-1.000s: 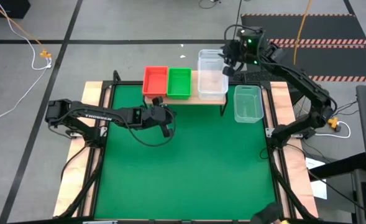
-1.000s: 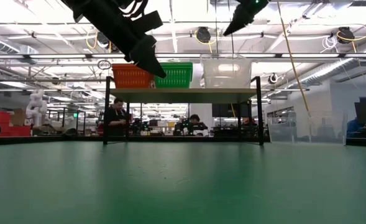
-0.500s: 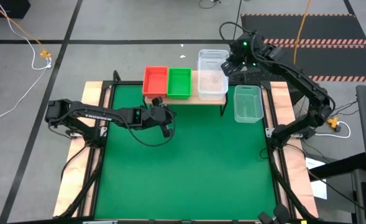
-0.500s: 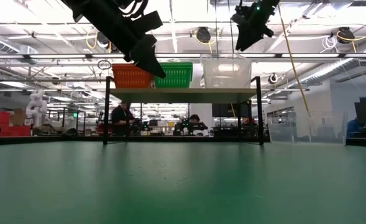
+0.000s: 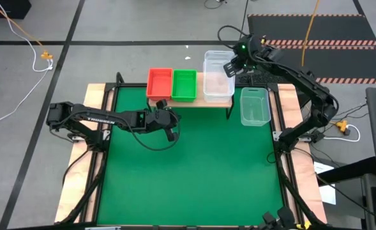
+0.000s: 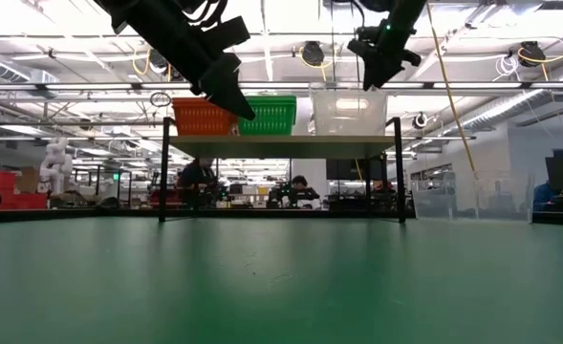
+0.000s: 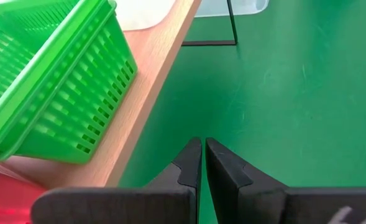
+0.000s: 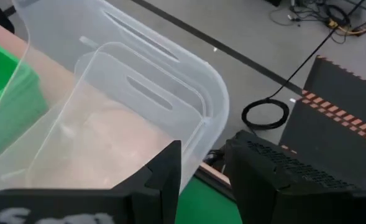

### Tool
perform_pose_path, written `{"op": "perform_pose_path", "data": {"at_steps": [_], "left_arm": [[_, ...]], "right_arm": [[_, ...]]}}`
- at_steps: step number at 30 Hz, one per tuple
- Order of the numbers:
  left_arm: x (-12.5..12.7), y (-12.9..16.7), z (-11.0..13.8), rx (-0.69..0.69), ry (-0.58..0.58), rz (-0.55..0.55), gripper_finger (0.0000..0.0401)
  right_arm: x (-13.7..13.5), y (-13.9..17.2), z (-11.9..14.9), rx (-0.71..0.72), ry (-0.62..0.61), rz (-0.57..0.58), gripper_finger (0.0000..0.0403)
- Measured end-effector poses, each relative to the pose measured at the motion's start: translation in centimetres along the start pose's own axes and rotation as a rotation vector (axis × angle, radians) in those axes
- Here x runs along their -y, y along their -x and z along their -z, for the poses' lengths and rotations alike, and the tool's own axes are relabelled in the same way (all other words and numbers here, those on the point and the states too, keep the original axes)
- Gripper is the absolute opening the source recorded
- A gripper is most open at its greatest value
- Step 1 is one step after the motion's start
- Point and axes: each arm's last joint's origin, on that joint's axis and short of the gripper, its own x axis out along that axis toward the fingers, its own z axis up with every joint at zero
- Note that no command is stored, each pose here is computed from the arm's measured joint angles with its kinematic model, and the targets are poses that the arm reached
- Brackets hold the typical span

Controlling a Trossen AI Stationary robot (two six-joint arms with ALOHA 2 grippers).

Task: Stack baskets on shelf by color
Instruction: Stack the bottom transparent bin on the transparent bin on the shelf

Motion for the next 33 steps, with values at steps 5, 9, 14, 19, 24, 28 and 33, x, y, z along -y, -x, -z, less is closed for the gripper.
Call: {"op": "perform_pose_path", "data": {"at_steps": [5, 9, 14, 19, 24, 28, 33], "left_arm": [[0.0, 0.0, 0.0, 0.000, -0.021, -0.001, 0.0024], [0.0, 0.0, 0.0, 0.000, -0.023, -0.001, 0.0024], [0.0, 0.0, 0.0, 0.000, -0.023, -0.001, 0.0024], [0.0, 0.0, 0.0, 0.000, -0.022, -0.001, 0.0024], [0.0, 0.0, 0.0, 0.000, -0.024, -0.001, 0.0024], [0.0, 0.0, 0.0, 0.000, -0.041, -0.001, 0.0024], [0.0, 0.0, 0.0, 0.000, -0.051, -0.001, 0.0024]], "right_arm": [[0.0, 0.0, -0.1, 0.009, -0.003, -0.002, 0.0102], [0.2, 0.0, -0.1, 0.006, -0.009, 0.002, 0.0052], [0.2, 0.0, -0.3, 0.023, -0.037, -0.006, 0.0010], [0.1, 0.2, -0.9, 0.083, -0.124, -0.090, 0.0007], [0.6, 1.1, -2.0, 0.164, -0.190, -0.121, 0.0002], [1.6, 2.2, -3.0, 0.207, -0.236, -0.145, 0.0002], [3.6, 3.8, -4.0, 0.220, -0.321, -0.222, 0.0001]]}}
